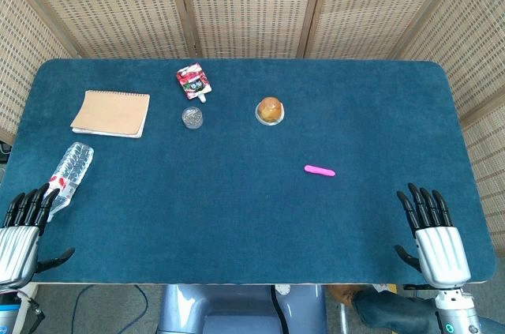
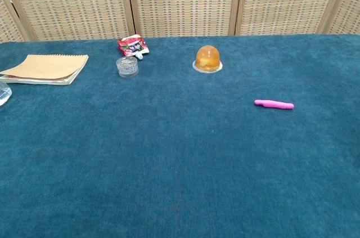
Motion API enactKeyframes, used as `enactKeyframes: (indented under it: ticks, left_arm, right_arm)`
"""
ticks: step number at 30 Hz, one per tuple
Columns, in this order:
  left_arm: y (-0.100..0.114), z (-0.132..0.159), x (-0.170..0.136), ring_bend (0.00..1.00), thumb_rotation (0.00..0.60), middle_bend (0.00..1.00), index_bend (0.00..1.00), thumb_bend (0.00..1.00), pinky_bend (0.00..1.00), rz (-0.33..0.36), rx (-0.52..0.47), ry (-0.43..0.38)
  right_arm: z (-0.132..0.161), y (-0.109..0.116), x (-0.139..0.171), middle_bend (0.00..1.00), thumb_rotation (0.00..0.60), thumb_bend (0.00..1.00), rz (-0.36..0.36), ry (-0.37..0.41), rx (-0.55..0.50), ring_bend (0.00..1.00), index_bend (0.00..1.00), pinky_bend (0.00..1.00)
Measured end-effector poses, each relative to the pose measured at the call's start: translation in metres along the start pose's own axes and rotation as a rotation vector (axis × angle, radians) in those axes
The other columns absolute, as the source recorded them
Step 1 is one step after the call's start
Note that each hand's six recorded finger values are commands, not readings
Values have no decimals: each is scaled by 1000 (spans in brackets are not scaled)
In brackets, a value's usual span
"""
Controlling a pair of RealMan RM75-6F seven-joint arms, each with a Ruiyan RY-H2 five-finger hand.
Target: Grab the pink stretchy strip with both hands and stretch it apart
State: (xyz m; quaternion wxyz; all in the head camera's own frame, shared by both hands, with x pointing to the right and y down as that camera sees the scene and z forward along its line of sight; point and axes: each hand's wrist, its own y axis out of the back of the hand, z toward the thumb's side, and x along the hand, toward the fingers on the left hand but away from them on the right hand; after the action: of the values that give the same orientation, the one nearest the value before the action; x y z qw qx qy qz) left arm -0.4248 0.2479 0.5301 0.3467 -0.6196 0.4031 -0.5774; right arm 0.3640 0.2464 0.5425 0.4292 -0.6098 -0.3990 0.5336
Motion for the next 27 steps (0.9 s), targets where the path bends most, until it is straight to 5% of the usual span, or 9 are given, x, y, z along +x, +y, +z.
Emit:
enactKeyframes:
  ticks: [13,19,27]
  left_arm:
    - [-1,3,4,0,600,0,0,0,0,4,11,-7]
    - [-6,2,11,0,600,0,0,0,0,2,25,-4]
    - [-13,0,20,0,600,0,0,0,0,-4,43,17]
  right_arm:
    - [-2,-10,-8,0,600,0,43,-10,-16,0,2,0]
    - [8,-23,-34,0,600,6,103,36,-33,0,145,0]
    - [31,-53,-105,0,600,249,264,84,-130,0,331,0]
